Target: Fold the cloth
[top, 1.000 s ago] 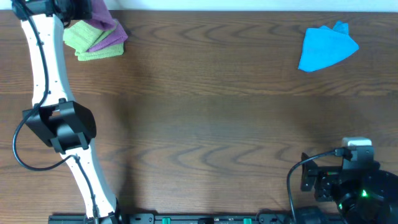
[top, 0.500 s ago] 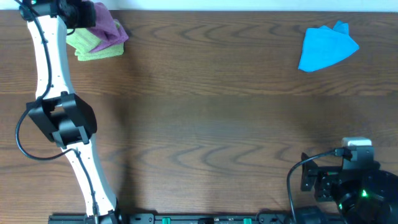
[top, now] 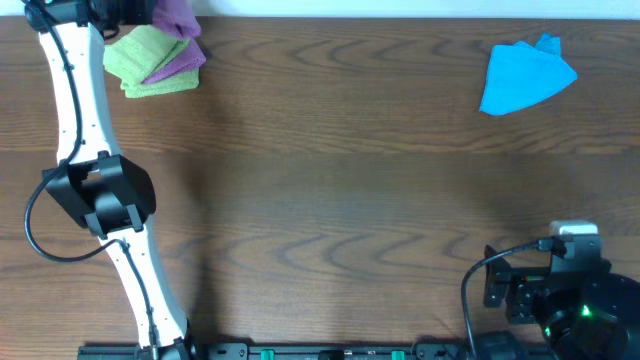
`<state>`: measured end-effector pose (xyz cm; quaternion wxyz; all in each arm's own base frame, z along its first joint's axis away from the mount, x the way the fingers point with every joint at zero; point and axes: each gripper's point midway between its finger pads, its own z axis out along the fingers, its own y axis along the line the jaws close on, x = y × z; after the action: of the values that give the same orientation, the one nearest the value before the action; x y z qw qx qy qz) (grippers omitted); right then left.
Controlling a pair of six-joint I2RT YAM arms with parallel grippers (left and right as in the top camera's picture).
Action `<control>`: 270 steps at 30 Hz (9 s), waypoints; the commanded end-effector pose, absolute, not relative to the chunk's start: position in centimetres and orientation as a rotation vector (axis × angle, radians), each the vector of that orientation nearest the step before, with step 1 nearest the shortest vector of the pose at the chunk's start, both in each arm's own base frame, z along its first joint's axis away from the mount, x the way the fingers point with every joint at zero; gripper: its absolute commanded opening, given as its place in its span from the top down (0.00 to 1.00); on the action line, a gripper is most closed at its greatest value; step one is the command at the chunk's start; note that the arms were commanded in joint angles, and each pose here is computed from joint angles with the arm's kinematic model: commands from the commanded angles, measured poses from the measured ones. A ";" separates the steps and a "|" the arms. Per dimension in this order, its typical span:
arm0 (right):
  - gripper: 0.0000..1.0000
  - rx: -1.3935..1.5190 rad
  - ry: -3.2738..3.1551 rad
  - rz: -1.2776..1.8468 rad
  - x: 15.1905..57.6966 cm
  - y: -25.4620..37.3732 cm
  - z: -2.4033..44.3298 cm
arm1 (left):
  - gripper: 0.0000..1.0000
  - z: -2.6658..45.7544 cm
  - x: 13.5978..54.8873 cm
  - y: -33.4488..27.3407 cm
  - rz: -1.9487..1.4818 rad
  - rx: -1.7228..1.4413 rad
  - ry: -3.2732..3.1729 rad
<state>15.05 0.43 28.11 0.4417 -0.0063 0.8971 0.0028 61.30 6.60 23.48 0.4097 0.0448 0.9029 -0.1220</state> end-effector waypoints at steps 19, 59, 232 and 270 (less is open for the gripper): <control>0.01 -0.012 2.231 -0.009 15.0 0.2 28.0 | 0.94 20.2 61.0 8.5 -0.392 0.062 2.326; 0.01 -0.012 2.231 -0.008 15.0 0.2 28.0 | 0.94 13.2 59.4 12.8 -0.330 -0.116 2.474; 0.01 -0.013 2.241 -0.011 14.9 0.2 27.8 | 0.05 16.3 22.9 4.1 -0.085 -0.429 1.698; 0.01 -0.013 2.241 -0.011 14.9 0.2 27.8 | 0.05 13.2 23.2 4.9 0.092 -0.304 1.775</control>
<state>14.88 0.39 27.80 0.4354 -0.0068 0.9002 0.0014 23.22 4.39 14.63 0.6317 -0.1367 0.7629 0.0178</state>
